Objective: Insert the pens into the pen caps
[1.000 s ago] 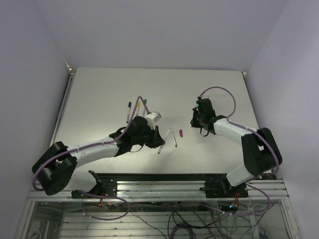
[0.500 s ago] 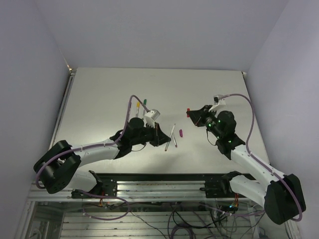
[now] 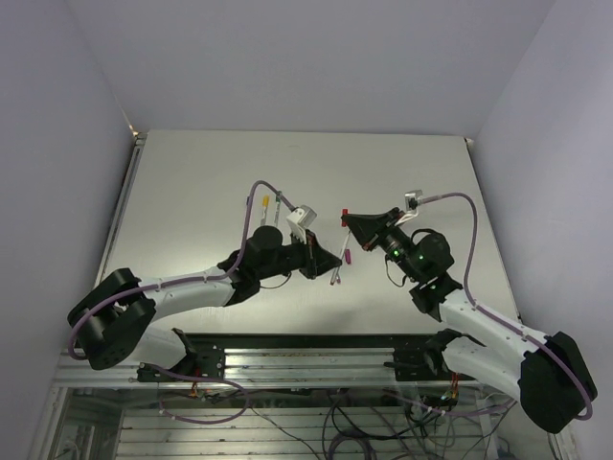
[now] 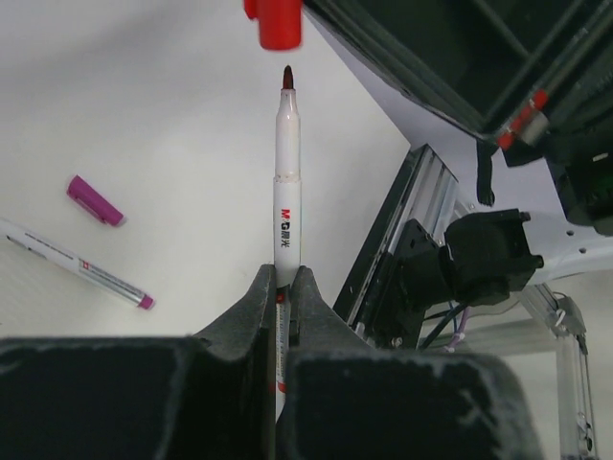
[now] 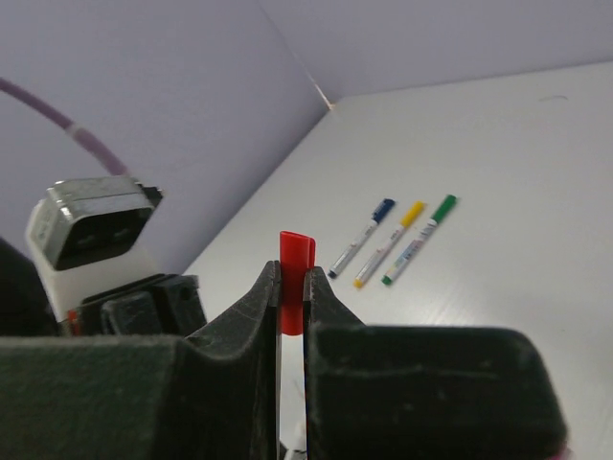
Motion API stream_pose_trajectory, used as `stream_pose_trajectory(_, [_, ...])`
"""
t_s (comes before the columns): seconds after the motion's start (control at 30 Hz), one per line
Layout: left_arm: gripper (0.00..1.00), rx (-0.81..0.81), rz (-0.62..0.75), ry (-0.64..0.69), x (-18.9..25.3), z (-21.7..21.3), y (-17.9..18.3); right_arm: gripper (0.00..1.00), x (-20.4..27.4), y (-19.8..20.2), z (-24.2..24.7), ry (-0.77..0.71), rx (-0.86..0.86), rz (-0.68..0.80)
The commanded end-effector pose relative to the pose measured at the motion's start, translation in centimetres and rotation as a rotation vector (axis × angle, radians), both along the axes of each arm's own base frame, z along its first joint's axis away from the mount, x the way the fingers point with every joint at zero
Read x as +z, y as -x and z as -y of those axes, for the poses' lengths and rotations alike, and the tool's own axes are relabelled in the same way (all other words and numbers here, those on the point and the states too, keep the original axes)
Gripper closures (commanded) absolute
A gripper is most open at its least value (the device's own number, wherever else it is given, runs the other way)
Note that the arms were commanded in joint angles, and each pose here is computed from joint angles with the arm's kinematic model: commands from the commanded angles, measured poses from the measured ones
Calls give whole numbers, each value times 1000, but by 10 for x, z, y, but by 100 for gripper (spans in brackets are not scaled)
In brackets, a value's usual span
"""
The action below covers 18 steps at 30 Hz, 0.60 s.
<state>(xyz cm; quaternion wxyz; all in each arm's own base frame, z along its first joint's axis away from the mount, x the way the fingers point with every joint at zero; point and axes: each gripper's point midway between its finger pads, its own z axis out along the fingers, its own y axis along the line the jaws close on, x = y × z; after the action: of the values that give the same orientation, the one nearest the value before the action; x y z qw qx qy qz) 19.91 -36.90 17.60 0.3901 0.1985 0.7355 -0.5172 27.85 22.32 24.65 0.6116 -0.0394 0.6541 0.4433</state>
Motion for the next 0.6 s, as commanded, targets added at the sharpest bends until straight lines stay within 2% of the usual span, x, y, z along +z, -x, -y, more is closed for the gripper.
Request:
stream_pose_trajectory(0.0, [93,45,80,77,28,4,-11,100,25,3,-3,-50,-10,90])
stream_pose_trajectory(0.57, [93,76,127,114,40,-7,-8,100,31,0,2,-60,-49,112])
